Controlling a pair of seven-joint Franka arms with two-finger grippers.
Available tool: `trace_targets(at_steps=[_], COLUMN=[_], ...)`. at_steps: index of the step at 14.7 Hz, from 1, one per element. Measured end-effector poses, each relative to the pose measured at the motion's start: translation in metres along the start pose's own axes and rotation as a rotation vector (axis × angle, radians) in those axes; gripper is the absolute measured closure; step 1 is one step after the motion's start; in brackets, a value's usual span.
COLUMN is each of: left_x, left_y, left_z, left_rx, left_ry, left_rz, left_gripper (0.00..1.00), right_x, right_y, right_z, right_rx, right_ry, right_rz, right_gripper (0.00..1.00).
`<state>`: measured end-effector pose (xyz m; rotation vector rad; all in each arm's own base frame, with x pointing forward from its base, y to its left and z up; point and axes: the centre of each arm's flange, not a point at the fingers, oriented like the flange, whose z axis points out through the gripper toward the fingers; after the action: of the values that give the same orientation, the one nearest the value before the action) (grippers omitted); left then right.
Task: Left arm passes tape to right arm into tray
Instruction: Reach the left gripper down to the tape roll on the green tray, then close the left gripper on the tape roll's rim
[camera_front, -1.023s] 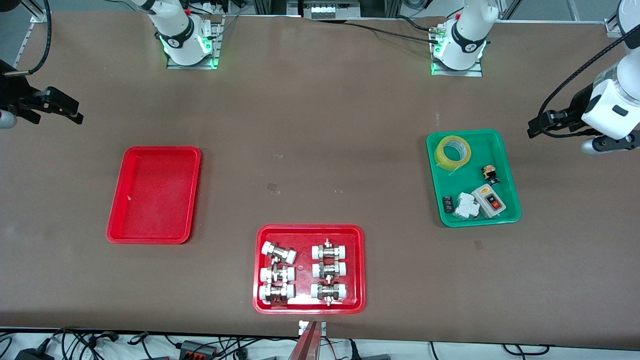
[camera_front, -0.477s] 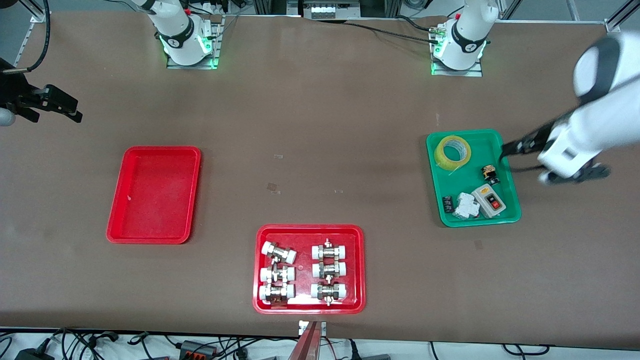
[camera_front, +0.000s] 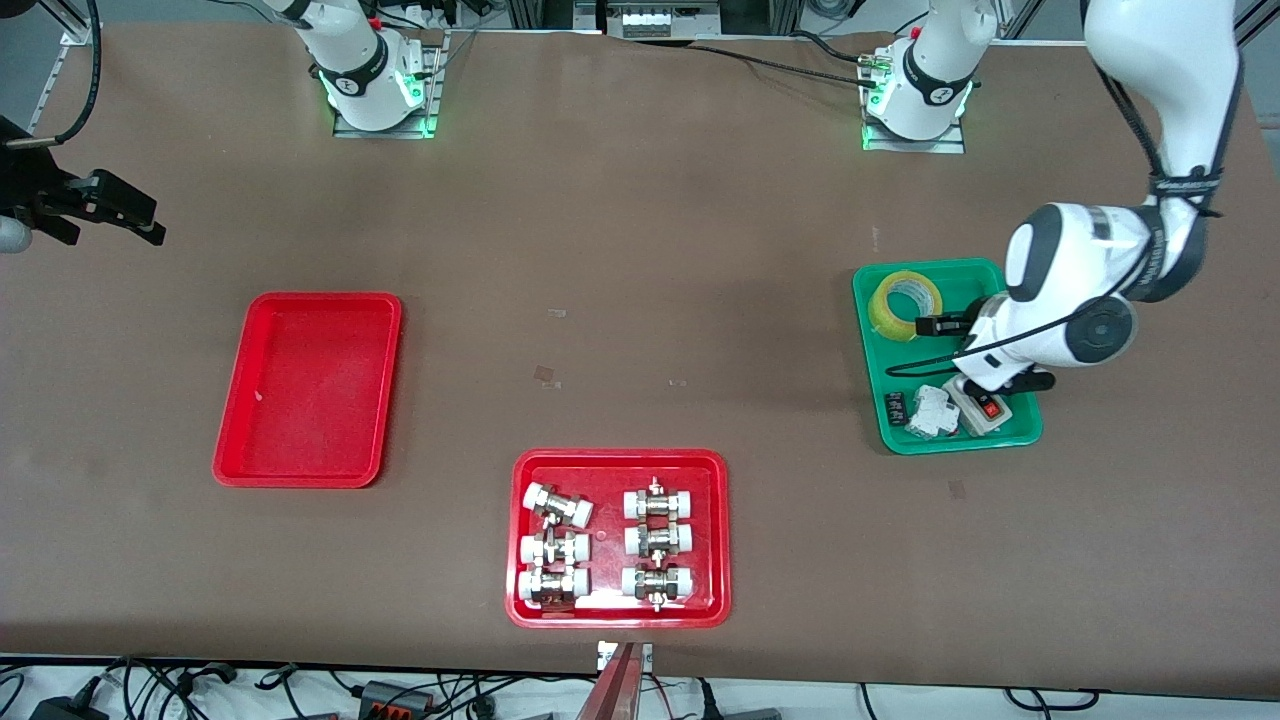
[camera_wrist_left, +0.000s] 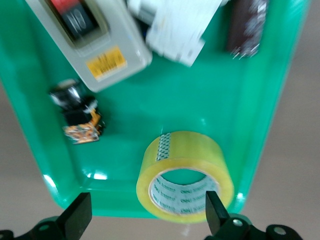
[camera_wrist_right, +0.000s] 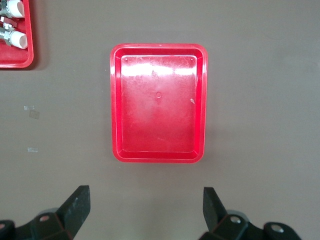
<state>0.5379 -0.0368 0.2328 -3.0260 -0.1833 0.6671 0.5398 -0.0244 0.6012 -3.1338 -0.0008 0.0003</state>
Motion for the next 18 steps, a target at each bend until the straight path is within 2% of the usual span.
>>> trace_targets(at_steps=[6,10,13,15,17,18], left_x=[-0.005,-0.002,0.0,0.001,0.002,0.002], left_y=[-0.003,-0.004,-0.005,-0.008,-0.01,-0.01], left_z=[0.052,0.062,0.059,0.058,0.058,0.056], left_rx=[0.013,0.012,0.01,0.006,0.003,0.001], left_ry=[-0.084,-0.094,-0.083,-0.079,-0.077,-0.075], left_rz=[-0.003,-0.006,-0.007,-0.013,-0.017,-0.019], left_gripper=[0.0,0.04,0.33,0.55,0.73,0.78], right_x=[-0.001,-0.005,-0.004,0.0,0.003,0.004], right_y=[-0.001,0.003,0.004,0.006,0.013,0.015], right_z=[0.002,0.005,0.008,0.009,0.009,0.008], right_rx=[0.0,0.003,0.003,0.002,0.001,0.0], right_ry=[-0.013,-0.052,-0.057,-0.042,-0.02,-0.01], right_rz=[-0.002,0.006,0.009,0.013,0.024,0.028], right_gripper=[0.0,0.0,0.0,0.0,0.0,0.0])
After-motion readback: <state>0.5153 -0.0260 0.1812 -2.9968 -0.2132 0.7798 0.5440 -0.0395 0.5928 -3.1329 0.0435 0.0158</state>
